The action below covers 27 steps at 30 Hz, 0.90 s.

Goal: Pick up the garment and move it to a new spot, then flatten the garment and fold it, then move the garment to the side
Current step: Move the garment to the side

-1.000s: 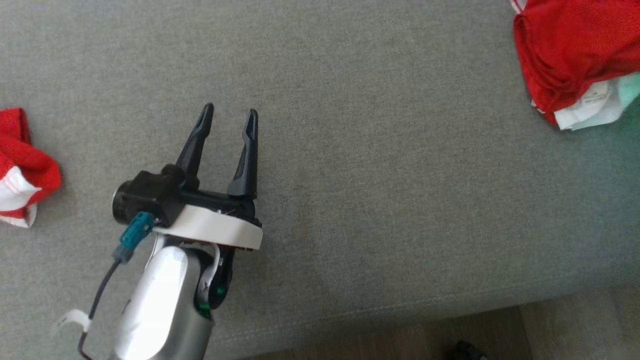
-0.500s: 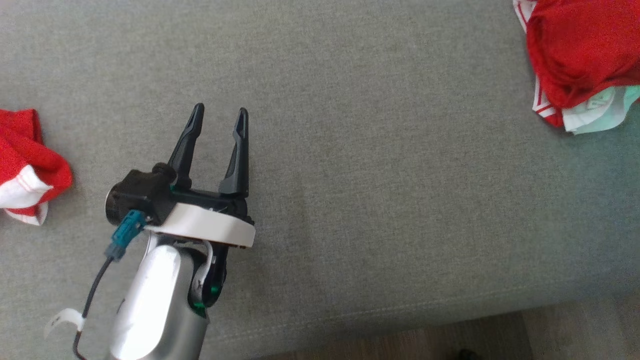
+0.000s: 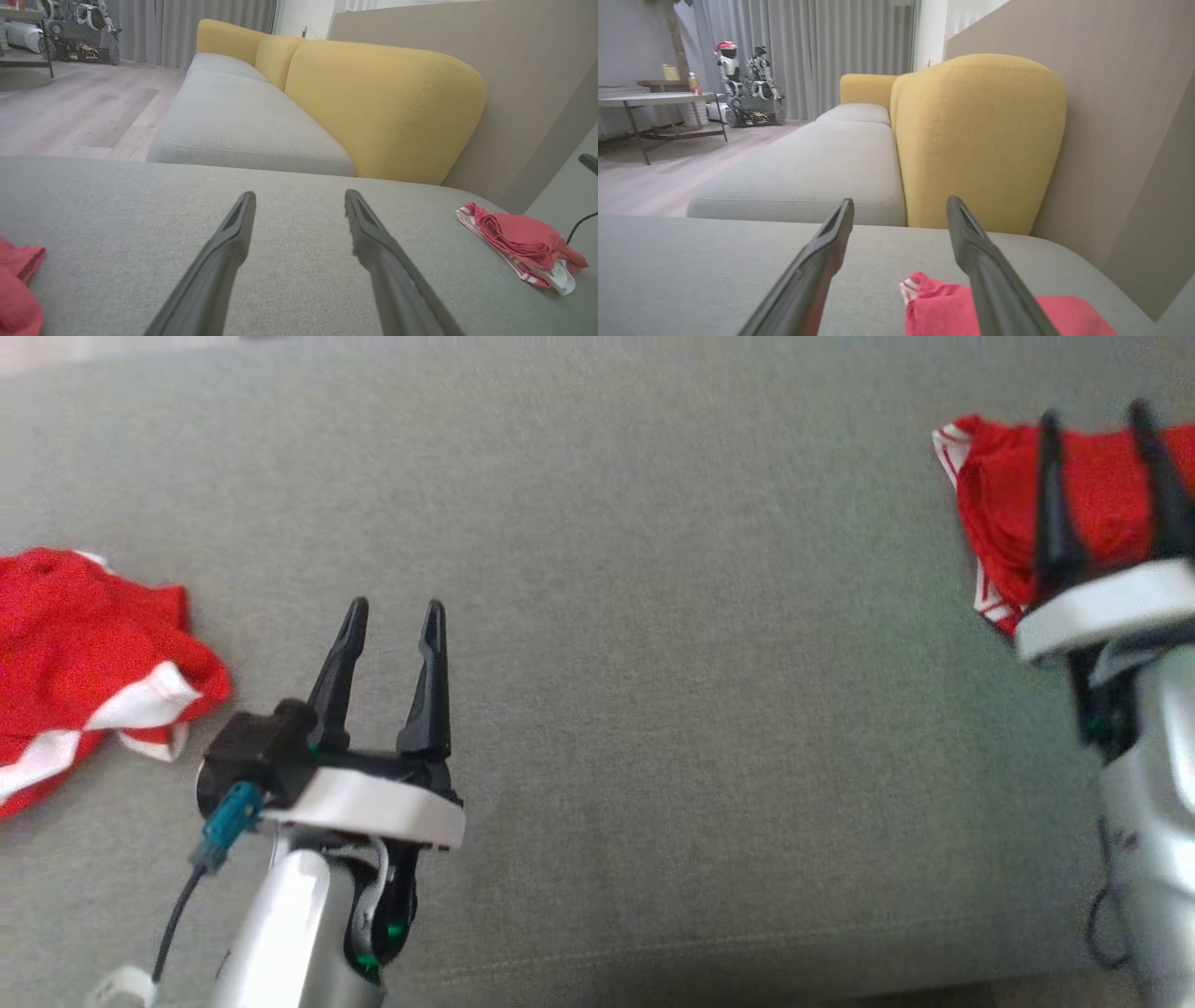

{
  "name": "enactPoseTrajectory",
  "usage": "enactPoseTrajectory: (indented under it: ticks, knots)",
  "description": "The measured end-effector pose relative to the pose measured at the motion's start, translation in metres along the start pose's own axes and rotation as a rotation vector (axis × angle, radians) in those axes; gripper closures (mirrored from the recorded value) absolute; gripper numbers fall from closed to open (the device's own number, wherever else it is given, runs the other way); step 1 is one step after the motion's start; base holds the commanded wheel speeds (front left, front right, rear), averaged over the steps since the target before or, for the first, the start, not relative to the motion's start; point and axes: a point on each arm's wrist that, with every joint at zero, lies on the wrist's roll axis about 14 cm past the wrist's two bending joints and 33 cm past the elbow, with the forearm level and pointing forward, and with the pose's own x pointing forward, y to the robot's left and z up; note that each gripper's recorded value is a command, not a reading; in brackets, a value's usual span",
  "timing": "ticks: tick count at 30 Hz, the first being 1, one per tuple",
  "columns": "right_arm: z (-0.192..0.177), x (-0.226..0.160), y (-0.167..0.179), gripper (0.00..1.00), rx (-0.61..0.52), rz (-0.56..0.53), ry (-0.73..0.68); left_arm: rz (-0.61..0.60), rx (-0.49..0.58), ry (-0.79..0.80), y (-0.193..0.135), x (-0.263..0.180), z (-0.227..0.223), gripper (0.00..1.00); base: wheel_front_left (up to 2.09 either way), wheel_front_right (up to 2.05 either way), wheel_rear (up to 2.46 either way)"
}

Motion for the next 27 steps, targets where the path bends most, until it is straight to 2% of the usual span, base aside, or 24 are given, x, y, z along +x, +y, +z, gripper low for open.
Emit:
enactPoseTrajectory:
  ticks: [8,19,27]
  knots:
    - [-0.008,-0.041,0.057,0.00,0.119,0.078,-0.017,0.070,0.021,-0.017,0.015,-0.040,0.014,0.00,0.00,0.00,0.00]
    - [-0.015,-0.086,0.085,0.00,0.159,0.092,-0.009,0.131,0.019,0.008,0.024,-0.083,0.009,0.00,0.00,0.00,0.00]
    - [-0.019,-0.099,0.090,0.00,0.151,0.099,0.000,0.139,0.014,0.004,0.025,-0.087,0.010,0.00,0.00,0.00,0.00]
